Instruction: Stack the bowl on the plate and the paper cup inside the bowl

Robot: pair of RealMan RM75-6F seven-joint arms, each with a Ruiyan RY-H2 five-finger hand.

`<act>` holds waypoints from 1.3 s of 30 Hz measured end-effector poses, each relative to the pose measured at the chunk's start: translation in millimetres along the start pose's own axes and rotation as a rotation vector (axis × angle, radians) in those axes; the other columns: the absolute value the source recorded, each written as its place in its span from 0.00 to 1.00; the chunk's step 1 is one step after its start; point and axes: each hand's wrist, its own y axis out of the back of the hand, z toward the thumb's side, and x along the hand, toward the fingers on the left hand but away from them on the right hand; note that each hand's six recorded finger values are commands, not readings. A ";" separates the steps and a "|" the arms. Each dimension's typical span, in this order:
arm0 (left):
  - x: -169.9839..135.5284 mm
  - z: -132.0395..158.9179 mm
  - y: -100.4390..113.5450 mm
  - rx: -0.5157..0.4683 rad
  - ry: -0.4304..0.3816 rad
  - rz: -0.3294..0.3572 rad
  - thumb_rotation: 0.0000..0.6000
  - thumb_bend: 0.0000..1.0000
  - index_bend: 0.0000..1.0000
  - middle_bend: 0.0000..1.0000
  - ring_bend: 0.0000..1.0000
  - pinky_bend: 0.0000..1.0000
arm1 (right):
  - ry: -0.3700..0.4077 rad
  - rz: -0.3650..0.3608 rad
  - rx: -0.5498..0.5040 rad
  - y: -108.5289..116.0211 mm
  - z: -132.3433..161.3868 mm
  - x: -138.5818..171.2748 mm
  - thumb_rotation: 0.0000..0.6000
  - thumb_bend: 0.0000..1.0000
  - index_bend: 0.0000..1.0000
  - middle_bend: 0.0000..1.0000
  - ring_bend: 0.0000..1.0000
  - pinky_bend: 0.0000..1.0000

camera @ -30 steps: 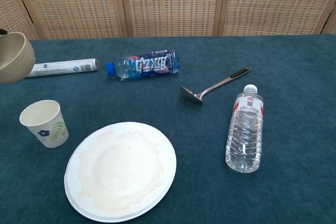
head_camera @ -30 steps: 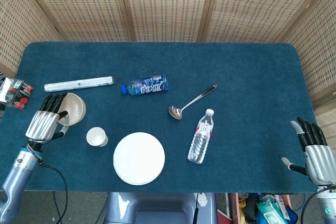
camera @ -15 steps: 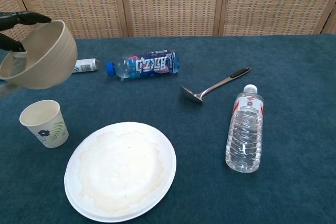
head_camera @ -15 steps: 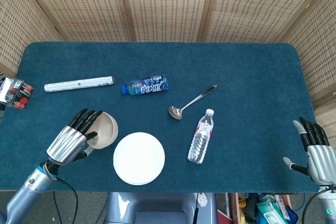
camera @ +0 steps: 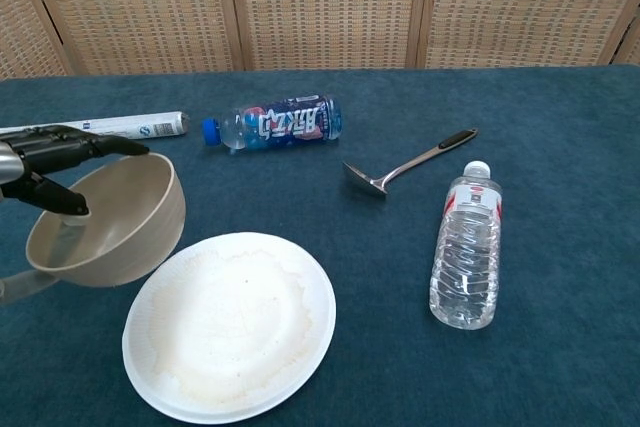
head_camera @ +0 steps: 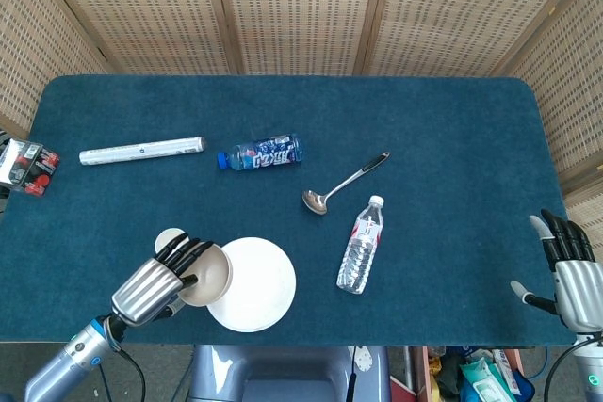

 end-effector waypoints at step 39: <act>62.1 31.5 -48.6 0.060 0.019 -0.157 1.00 0.41 0.63 0.00 0.00 0.00 | -0.009 -0.009 -0.017 3.3 -4.7 0.0 1.00 0.14 0.01 0.00 0.00 0.00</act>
